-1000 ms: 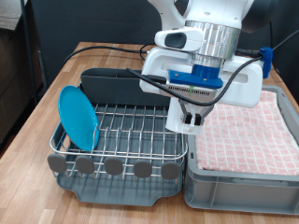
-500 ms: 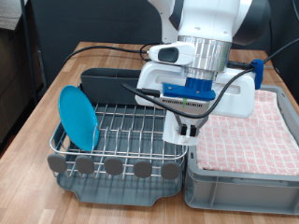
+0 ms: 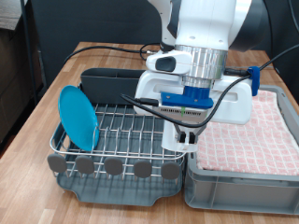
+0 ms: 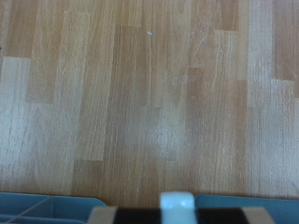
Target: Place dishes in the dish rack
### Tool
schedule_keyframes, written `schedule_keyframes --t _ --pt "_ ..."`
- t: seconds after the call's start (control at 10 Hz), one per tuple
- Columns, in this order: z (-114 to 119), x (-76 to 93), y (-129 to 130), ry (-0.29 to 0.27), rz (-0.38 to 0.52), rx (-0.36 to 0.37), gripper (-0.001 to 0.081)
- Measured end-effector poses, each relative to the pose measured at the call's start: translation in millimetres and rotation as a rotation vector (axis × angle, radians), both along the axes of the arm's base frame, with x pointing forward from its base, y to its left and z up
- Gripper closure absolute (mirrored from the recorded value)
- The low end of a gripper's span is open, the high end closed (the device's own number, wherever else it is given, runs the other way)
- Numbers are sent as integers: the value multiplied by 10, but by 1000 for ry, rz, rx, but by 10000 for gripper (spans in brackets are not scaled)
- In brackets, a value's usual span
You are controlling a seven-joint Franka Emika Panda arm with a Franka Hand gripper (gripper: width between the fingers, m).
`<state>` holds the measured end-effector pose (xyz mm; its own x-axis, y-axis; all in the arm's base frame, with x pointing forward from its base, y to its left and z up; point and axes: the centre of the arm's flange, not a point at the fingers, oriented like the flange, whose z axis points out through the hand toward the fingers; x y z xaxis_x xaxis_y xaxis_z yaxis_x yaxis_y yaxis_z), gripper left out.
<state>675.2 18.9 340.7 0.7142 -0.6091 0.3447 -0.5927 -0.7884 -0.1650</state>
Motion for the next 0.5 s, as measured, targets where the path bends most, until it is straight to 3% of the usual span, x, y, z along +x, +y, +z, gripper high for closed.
schedule_keyframes --t 0.5 --pt "-145 99 -15 3 13 19 735"
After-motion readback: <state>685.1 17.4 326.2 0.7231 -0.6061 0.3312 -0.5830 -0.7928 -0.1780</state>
